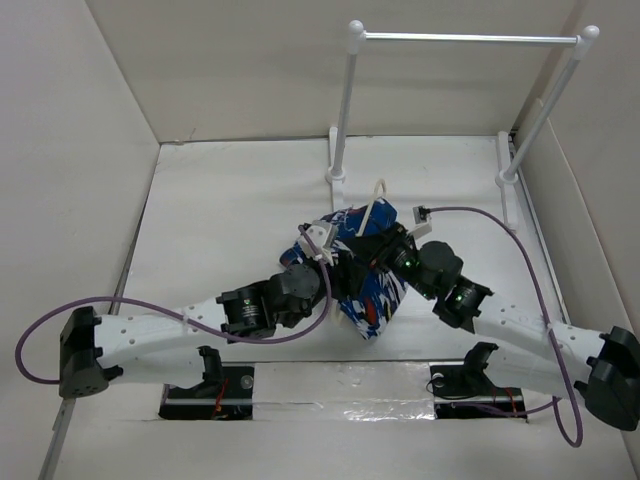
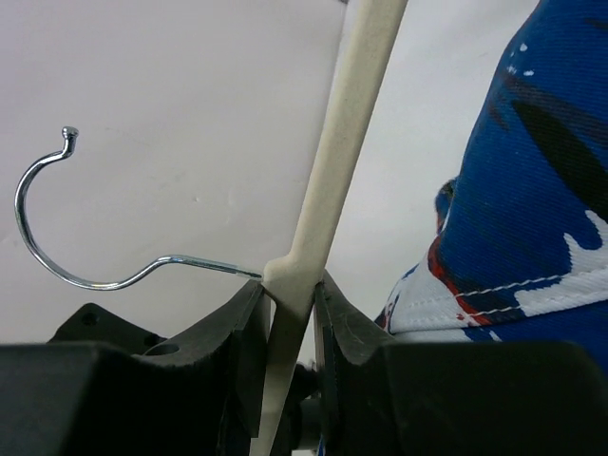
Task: Place the trousers on the hanger
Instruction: Place the hanger at the clothesline.
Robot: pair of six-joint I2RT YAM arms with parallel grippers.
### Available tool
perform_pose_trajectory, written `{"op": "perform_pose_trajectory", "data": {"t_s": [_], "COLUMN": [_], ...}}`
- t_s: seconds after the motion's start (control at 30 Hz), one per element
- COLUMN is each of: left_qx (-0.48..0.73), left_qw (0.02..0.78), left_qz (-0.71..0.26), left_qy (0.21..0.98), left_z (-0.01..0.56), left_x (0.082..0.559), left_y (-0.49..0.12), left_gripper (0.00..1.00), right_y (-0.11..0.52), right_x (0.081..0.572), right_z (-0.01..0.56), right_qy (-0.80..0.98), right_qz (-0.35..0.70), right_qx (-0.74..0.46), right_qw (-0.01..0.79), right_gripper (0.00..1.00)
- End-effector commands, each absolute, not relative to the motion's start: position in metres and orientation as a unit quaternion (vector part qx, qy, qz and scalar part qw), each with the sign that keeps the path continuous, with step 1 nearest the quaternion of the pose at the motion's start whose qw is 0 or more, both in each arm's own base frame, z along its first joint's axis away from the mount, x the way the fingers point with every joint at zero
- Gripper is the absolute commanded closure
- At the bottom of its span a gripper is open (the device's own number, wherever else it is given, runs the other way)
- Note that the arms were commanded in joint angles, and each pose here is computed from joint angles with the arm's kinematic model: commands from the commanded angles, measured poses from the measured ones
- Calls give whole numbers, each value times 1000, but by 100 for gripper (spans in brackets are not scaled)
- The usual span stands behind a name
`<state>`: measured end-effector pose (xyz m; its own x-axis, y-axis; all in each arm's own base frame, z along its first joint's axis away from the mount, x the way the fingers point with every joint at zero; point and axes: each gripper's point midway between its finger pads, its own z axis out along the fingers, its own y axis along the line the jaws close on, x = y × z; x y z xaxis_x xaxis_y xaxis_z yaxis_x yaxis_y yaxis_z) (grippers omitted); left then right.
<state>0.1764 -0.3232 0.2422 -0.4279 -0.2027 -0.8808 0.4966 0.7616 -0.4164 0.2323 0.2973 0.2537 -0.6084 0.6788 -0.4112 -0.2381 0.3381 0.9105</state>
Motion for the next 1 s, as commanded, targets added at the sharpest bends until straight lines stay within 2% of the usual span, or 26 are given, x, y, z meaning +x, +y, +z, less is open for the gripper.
{"op": "perform_pose_trajectory", "data": {"t_s": [0.0, 0.03, 0.13, 0.33, 0.53, 0.7, 0.97], "left_qx": [50, 46, 41, 1, -25, -28, -11], "left_qw": [567, 573, 582, 608, 627, 644, 660], "left_qz": [-460, -465, -464, -478, -428, -355, -331], "left_qy": [681, 673, 666, 634, 650, 677, 674], "left_z": [358, 366, 377, 397, 370, 332, 304], "left_x": [166, 164, 162, 159, 172, 188, 205], "left_y": [-319, -310, -294, -249, -232, -230, -234], "left_gripper": [47, 40, 37, 38, 41, 42, 41], "right_y": [283, 273, 260, 223, 195, 171, 156], "right_x": [234, 239, 245, 266, 298, 347, 411], "right_z": [359, 374, 391, 431, 464, 485, 500], "right_qy": [613, 603, 598, 581, 586, 588, 591], "right_qz": [631, 632, 629, 622, 611, 600, 607], "right_qx": [132, 129, 120, 97, 65, 65, 57], "right_qw": [457, 469, 481, 515, 529, 538, 528], "right_gripper": [100, 100, 100, 100, 100, 100, 100]}}
